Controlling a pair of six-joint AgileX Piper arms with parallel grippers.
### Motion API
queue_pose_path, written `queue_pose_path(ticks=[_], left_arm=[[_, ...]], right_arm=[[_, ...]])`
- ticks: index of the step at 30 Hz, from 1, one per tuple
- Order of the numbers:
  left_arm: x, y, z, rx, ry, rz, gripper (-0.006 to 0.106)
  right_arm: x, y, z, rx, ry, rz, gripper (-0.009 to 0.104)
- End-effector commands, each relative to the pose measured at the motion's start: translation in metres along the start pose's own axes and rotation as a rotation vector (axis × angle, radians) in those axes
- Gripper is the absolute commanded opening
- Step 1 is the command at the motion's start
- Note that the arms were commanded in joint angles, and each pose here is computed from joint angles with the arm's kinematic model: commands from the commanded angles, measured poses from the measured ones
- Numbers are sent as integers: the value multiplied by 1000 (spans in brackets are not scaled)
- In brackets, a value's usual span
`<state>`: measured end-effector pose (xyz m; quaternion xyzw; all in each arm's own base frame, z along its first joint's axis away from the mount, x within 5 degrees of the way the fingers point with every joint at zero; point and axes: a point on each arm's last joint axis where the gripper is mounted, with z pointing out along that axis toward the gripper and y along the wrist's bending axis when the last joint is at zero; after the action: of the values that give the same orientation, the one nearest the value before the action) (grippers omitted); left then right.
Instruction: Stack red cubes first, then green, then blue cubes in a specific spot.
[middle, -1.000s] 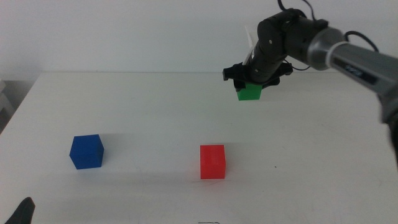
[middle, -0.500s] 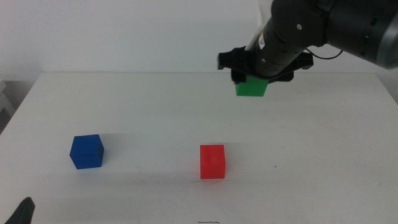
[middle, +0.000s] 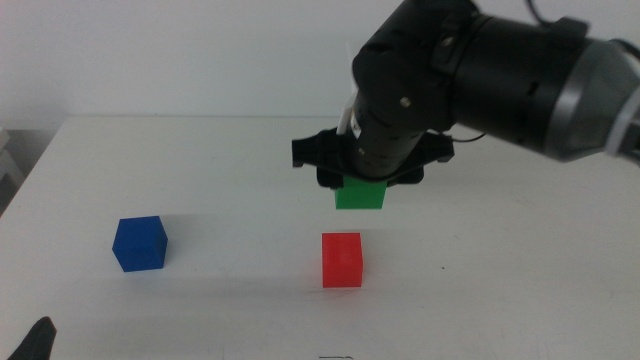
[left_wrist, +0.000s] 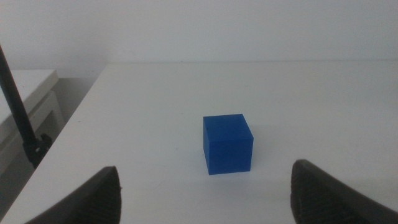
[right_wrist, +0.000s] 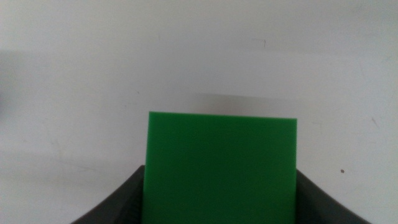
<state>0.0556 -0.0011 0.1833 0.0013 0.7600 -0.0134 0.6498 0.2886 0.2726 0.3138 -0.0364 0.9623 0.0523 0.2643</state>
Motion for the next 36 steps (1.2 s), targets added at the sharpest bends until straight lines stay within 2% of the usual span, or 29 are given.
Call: queue_pose_path(ticks=[1,15,36], left_arm=[[-9,0,-2,6,-100,-23,94],[-9,0,-2,6,-100,-23,94],[-9,0,-2,6,-100,-23,94]], right_arm=[[-10,-1,-18,-25,-81,-5,-1],[4,15,31,16,13,9,-1],[10,20,54,27,49,9,-1]])
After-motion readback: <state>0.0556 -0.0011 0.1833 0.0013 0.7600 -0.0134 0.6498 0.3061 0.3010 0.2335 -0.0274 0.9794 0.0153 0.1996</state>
